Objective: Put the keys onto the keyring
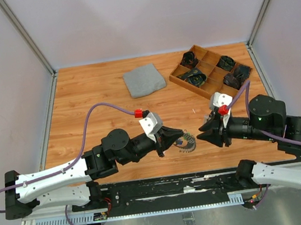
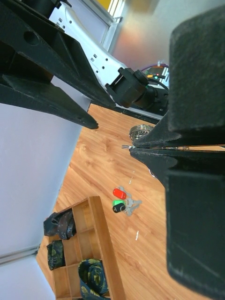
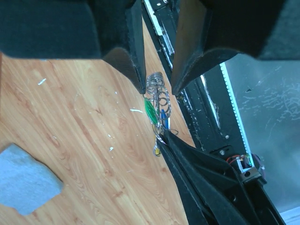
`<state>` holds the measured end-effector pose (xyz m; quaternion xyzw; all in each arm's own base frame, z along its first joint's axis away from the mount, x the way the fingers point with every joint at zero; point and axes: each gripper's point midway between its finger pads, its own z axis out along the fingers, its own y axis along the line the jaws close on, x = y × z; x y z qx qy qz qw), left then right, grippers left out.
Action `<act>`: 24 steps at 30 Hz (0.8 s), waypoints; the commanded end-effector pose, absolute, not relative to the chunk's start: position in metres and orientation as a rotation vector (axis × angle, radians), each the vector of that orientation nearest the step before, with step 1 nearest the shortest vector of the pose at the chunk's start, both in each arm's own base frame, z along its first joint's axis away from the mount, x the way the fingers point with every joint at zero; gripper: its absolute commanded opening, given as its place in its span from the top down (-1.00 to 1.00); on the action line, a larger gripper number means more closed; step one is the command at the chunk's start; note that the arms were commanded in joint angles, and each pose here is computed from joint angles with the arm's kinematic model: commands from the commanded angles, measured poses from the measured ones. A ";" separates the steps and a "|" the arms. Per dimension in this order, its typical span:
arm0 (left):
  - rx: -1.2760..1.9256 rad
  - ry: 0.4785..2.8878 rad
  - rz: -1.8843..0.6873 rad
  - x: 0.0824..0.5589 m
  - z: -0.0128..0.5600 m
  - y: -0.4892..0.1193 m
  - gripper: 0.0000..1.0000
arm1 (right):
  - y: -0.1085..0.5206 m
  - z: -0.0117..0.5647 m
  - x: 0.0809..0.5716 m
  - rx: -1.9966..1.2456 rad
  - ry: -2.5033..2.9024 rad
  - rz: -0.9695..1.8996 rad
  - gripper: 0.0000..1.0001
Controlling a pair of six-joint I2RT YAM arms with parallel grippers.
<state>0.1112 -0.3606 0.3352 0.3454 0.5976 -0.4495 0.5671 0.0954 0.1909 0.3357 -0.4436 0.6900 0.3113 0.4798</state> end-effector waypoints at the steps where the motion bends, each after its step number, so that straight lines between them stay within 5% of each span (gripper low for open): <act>1: 0.760 1.353 -1.076 0.113 0.355 -0.356 0.99 | 0.206 0.339 0.093 -0.990 1.747 0.877 0.47; 24: 0.773 1.337 -1.096 0.110 0.359 -0.357 0.99 | 0.222 0.320 0.092 -0.880 1.946 0.958 0.75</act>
